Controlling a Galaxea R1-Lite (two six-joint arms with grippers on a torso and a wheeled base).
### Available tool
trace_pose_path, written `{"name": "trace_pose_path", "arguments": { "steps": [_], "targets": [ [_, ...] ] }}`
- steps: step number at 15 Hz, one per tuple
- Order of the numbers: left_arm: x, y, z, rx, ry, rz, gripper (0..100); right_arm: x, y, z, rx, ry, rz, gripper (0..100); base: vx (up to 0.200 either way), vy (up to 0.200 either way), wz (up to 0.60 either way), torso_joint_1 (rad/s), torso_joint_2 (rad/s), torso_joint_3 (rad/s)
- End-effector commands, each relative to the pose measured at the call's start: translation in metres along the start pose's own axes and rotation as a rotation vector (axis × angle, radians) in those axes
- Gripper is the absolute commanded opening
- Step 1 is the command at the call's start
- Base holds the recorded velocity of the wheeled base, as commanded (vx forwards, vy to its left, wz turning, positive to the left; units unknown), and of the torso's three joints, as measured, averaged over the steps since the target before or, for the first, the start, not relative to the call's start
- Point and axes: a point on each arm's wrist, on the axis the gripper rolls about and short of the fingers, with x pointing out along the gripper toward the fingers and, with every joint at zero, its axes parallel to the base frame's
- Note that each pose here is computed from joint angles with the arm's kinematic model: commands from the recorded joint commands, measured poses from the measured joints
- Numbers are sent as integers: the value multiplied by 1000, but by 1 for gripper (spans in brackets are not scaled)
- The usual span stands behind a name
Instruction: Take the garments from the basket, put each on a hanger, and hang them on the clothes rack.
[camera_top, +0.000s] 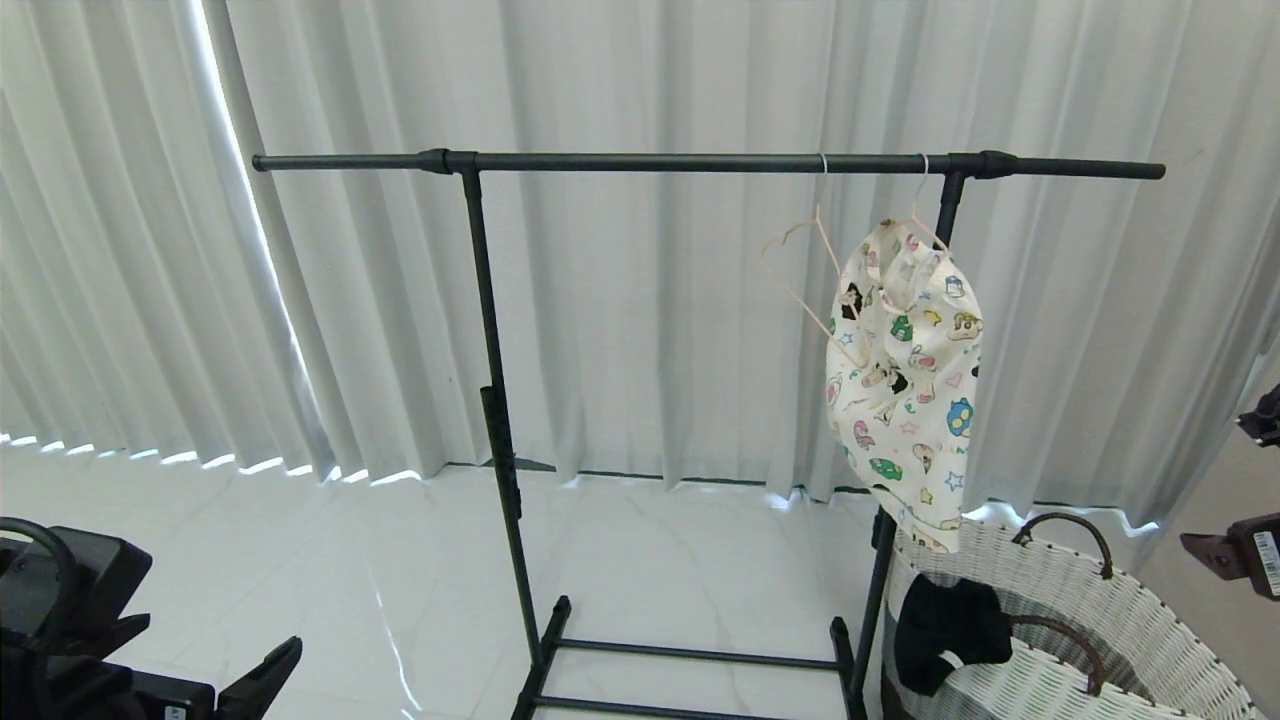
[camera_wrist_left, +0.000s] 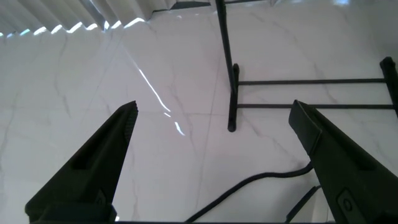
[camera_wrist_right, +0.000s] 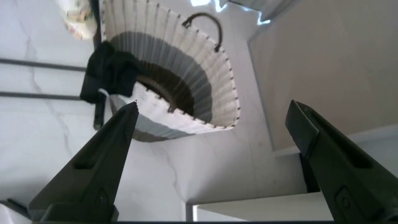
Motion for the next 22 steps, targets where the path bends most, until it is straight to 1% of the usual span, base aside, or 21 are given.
{"name": "trace_pose_path", "arguments": {
  "steps": [1,7,9,11,13,14,16,17,19,21,22],
  "targets": [
    [0,0,0,0,2,1,100,6,3,-5,-10,34,9,100,0,0,0,-183,461,300],
    [0,2,0,-12,1,18,100,11,5,-7,-37,47,11,100,0,0,0,-160,456,298],
    [0,2,0,10,2,17,100,12,6,-10,-40,59,13,100,0,0,0,-66,347,210],
    [0,2,2,37,-2,16,100,14,6,-13,-37,53,10,100,0,0,0,0,0,0],
    [2,3,10,36,-16,13,100,18,9,-17,-31,24,5,100,0,0,0,-95,110,124],
    [4,3,20,27,-28,13,100,21,10,-20,-26,12,2,100,0,0,0,-46,80,56],
    [10,3,36,20,-38,11,100,28,14,-24,-24,-2,31,100,200,0,0,-19,41,32],
    [13,3,40,21,-38,10,100,34,16,-24,-26,-6,57,100,200,0,0,-7,17,17],
    [14,0,41,34,-33,-8,100,50,20,-22,-34,-11,78,100,200,0,0,-2,10,10],
    [15,-1,41,39,-29,-12,100,66,21,-24,-34,2,70,100,200,0,0,2,7,2],
    [17,-2,41,39,-20,-13,100,75,20,-26,-53,12,62,100,200,0,0,-2,-2,2]
  ]
}}
